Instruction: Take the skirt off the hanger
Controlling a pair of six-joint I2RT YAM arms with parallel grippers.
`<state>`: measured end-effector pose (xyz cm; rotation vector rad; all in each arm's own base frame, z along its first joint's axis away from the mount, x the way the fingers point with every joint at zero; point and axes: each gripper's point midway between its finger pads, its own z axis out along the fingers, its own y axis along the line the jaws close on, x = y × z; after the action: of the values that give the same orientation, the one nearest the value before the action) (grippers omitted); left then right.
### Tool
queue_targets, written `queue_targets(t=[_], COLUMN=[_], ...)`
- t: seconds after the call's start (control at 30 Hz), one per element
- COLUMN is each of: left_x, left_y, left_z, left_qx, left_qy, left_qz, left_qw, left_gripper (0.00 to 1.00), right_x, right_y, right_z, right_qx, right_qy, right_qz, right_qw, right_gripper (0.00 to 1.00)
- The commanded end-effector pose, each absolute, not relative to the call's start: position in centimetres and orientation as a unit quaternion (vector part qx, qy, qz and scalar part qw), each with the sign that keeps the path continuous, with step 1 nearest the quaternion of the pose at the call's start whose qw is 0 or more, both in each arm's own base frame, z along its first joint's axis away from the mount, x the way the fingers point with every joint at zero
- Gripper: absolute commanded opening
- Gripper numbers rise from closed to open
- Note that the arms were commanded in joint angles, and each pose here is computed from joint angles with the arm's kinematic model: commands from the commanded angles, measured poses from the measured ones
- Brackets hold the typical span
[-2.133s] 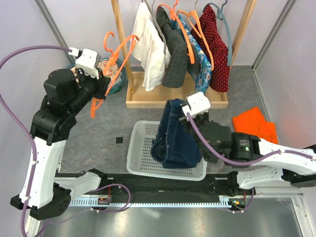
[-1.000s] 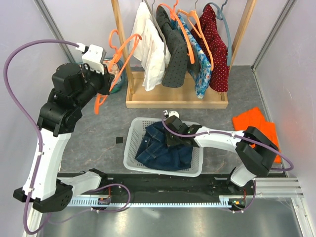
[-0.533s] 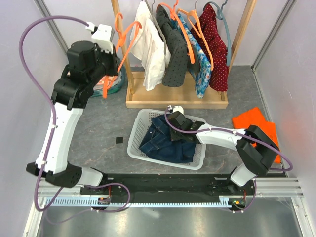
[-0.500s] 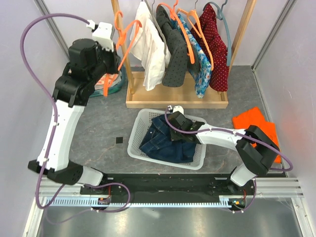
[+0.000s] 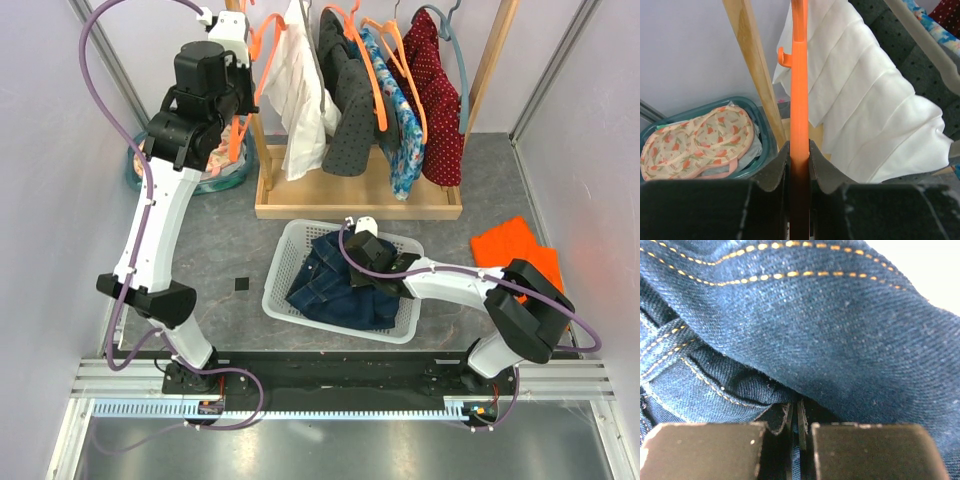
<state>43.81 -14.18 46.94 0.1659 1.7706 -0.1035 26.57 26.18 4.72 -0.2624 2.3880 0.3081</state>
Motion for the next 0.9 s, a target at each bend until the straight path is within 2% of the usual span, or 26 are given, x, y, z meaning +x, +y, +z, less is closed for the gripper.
queue_targets(t=[0.0, 0.23, 0.57, 0.6, 0.87], left_x=[44.5, 44.2, 48.0, 47.8, 51.3], left_y=[-13.5, -12.8, -13.6, -13.5, -12.7], left_z=[51.1, 53.3, 53.7, 55.0, 52.7], left_qx=[0.032, 0.029, 0.056, 0.056, 0.037], left_qy=[0.732, 0.706, 0.678, 0.666, 0.677], left_qz=[-0.049, -0.036, 0.001, 0.003, 0.032], left_qw=[0.679, 0.707, 0.733, 0.744, 0.735], left_gripper=[0.02, 0.02, 0.02, 0.02, 0.02], right_x=[24.1, 23.4, 23.6, 23.5, 23.5], right_y=[23.5, 23.4, 23.8, 23.8, 24.3], right_z=[1.7, 0.2, 1.9, 2.1, 3.9], right_qx=[-0.12, -0.13, -0.136, -0.138, -0.136], right_qy=[0.941, 0.944, 0.936, 0.935, 0.927], right_qz=[0.079, 0.084, 0.101, 0.104, 0.128], right_qw=[0.306, 0.292, 0.309, 0.309, 0.325], right_gripper=[0.0, 0.0, 0.0, 0.0, 0.0])
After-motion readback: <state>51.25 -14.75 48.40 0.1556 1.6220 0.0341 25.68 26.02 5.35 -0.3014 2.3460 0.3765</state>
